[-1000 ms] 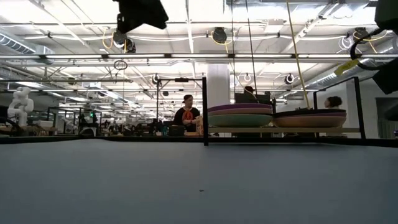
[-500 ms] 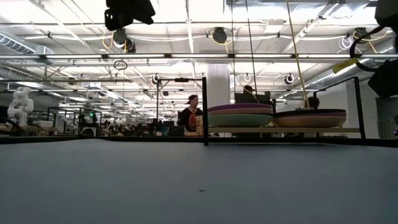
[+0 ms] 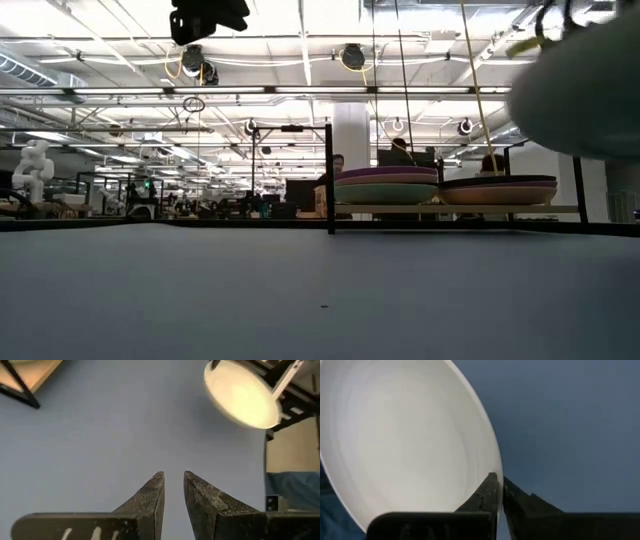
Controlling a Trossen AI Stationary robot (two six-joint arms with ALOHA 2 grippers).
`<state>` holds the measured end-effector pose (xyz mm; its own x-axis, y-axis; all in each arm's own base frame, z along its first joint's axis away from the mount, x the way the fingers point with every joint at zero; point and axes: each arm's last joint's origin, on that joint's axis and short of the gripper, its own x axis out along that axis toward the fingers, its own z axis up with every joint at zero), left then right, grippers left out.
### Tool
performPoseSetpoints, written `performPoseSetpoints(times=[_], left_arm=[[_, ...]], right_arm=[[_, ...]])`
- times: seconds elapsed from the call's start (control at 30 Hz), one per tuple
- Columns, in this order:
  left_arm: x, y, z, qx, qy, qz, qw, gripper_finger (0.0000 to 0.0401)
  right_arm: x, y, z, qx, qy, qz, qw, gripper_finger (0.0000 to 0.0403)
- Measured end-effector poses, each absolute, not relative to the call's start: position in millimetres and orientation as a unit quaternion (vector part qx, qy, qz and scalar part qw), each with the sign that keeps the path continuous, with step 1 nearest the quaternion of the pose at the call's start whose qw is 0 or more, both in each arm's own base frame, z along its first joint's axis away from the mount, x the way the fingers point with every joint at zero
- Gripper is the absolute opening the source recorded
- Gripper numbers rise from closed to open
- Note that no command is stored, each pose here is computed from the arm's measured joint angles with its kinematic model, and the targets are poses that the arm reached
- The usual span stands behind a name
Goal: Place and stack plates onto a shelf
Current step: Stack the gray plate on top of the black plate on the shelf
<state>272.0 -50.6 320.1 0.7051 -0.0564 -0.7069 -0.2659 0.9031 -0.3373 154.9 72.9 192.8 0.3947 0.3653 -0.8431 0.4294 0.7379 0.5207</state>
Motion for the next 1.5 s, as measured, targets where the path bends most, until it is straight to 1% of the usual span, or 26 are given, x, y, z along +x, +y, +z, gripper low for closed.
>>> performPoseSetpoints(times=[0.13, 0.27, 0.33, 0.53, 0.7, 0.93, 1.1, 1.23, 1.3, 1.37, 1.5], left_arm=[[268, -43, 319, -0.209, 0.393, 0.073, 0.893, 0.0068], [264, -36, 326, -0.203, 0.379, 0.073, 0.900, 0.0021], [261, -33, 330, -0.206, 0.370, 0.073, 0.903, 0.0007], [250, -27, 340, -0.208, 0.353, 0.075, 0.909, 0.0005], [242, -25, 349, -0.193, 0.330, 0.072, 0.921, 0.0005], [236, -24, 353, -0.186, 0.327, 0.070, 0.924, 0.0005], [236, -31, 352, -0.193, 0.340, 0.031, 0.920, 0.0004], [236, -33, 353, -0.201, 0.338, 0.028, 0.919, 0.0004], [234, -33, 355, -0.224, 0.331, 0.026, 0.916, 0.0004], [234, -34, 359, -0.236, 0.318, 0.007, 0.918, 0.0004], [237, -31, 360, -0.212, 0.310, 0.001, 0.927, 0.0004]], right_arm=[[166, 62, 216, 0.364, 0.525, -0.029, 0.769, 0.0001], [173, 45, 235, 0.349, 0.500, -0.049, 0.791, 0.0001], [175, 36, 244, 0.341, 0.498, -0.059, 0.795, 0.0001], [181, 9, 271, 0.326, 0.507, -0.103, 0.791, 0.0000], [194, -15, 292, 0.288, 0.515, -0.119, 0.799, 0.0000], [216, -51, 317, 0.239, 0.509, -0.122, 0.818, 0.0000], [224, -80, 326, 0.185, 0.520, -0.140, 0.822, 0.0000], [224, -102, 333, 0.162, 0.523, -0.151, 0.823, 0.0000], [221, -111, 334, 0.160, 0.534, -0.157, 0.815, 0.0000], [218, -121, 332, 0.162, 0.544, -0.165, 0.806, 0.0000], [208, -139, 328, 0.154, 0.570, -0.192, 0.783, 0.0000]])
